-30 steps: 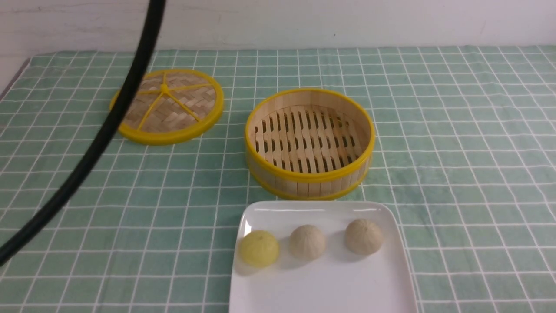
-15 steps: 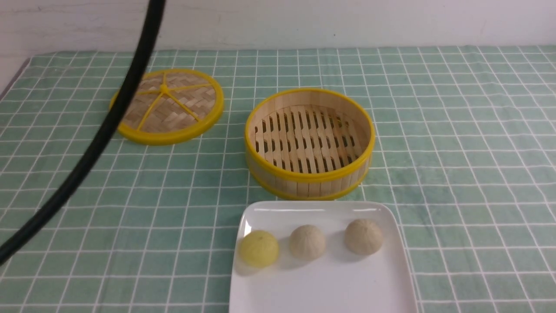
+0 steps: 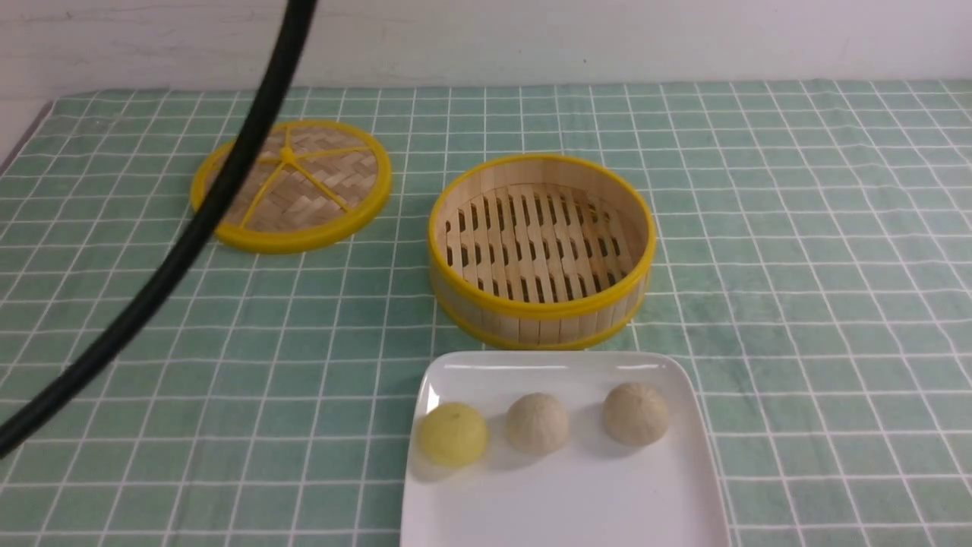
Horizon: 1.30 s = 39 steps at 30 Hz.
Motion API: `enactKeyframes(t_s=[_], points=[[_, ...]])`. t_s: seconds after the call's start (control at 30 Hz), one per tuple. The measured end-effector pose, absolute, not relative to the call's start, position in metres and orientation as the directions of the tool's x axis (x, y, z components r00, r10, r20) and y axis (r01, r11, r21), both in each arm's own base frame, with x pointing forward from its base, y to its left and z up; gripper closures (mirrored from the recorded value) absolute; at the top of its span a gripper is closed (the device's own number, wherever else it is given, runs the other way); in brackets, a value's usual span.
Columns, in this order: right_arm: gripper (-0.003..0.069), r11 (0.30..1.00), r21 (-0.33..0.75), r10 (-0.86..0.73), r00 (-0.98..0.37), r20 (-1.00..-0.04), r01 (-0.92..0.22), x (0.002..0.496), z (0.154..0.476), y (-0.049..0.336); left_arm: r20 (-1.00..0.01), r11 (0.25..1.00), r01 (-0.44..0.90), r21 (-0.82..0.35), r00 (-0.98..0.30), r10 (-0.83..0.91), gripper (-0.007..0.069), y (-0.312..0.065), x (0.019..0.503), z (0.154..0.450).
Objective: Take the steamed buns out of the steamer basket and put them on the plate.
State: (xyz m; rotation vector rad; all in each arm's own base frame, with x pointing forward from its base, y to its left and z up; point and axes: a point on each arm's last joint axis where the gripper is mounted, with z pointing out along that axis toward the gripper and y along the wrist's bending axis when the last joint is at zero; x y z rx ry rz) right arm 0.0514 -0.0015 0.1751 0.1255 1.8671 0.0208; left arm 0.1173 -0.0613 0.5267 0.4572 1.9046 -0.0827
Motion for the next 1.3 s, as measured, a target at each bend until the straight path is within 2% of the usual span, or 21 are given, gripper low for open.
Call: enactKeyframes(t_s=[0.4, 0.67, 0.87, 1.03, 1.17, 1.3], points=[[0.0419, 0.994, 0.078, 0.097, -0.29, -0.952, 0.076, 0.051, 0.175, -0.002, -0.899, 0.93, 0.305, 0.205, -0.316, 0.302, 0.0367, -0.06, 0.123, 0.525], [0.0419, 0.994, 0.078, 0.097, -0.29, -0.952, 0.076, 0.051, 0.175, -0.002, -0.9, 0.939, 0.293, 0.179, -0.337, 0.277, 0.0373, -0.06, 0.124, 0.524], [0.0419, 0.994, 0.078, 0.097, -0.29, -0.952, 0.076, 0.051, 0.175, -0.002, -0.904, 0.961, 0.222, 0.165, -0.356, 0.237, 0.0373, -0.073, 0.143, 0.52], [0.0419, 0.994, 0.078, 0.097, -0.29, -0.952, 0.076, 0.051, 0.175, -0.002, -0.885, 0.975, 0.126, 0.182, -0.411, 0.218, 0.0373, -0.098, 0.178, 0.493], [0.0419, 0.994, 0.078, 0.097, -0.29, -0.952, 0.076, 0.051, 0.175, -0.002, -0.891, 0.972, 0.145, 0.188, -0.392, 0.231, 0.0373, -0.108, 0.194, 0.466], [0.0419, 0.994, 0.078, 0.098, -0.29, -0.952, 0.077, 0.051, 0.175, -0.002, -0.895, 0.983, 0.164, 0.083, -0.422, 0.145, 0.0373, -0.088, 0.213, 0.403]])
